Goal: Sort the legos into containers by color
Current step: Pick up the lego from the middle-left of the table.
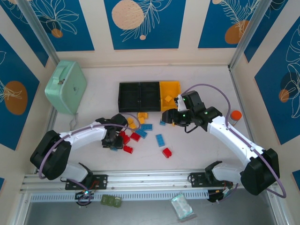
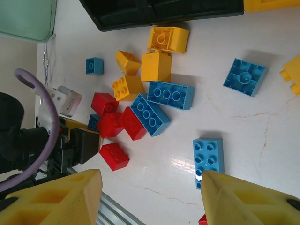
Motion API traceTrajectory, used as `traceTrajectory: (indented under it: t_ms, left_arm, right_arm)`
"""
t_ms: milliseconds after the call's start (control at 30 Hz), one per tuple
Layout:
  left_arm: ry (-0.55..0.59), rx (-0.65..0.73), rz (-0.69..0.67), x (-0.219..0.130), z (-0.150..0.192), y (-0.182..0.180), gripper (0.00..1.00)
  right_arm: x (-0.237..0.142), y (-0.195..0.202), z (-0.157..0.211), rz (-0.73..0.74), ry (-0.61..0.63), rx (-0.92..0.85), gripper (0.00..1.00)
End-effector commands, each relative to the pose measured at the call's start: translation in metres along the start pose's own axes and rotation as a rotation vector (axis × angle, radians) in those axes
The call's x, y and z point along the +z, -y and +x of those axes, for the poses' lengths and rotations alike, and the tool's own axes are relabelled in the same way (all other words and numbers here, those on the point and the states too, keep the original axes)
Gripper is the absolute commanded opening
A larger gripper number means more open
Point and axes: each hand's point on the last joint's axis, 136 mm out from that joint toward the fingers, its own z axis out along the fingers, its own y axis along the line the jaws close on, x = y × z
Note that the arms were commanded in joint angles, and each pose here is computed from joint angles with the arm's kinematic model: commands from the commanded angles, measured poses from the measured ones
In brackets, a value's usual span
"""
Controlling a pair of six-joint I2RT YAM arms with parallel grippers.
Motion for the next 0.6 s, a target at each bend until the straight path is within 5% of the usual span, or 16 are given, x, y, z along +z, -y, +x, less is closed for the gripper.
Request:
traceTrajectory:
  t_ms: [0,200,567]
  left_arm:
    - [-0.032,0.008,-0.069,0.008,0.01,-0.013,0.43]
    - [-0.044,0.013,-0.064,0.008,0.011,-0.011,0.24]
    - [0.06,-0.006,-0.025,-0.04,-0.006,-0.01,0.17]
  right_arm:
    - [-0.002,-0.005,0.004,-0.02,-0.001,0.0,0.58]
    - [-0.002,-0.005,0.006,-0.014,-0.001,0.003,0.58]
    - [-0.001,-0.008,0.008,-0.018,-0.006,0.0,0.58]
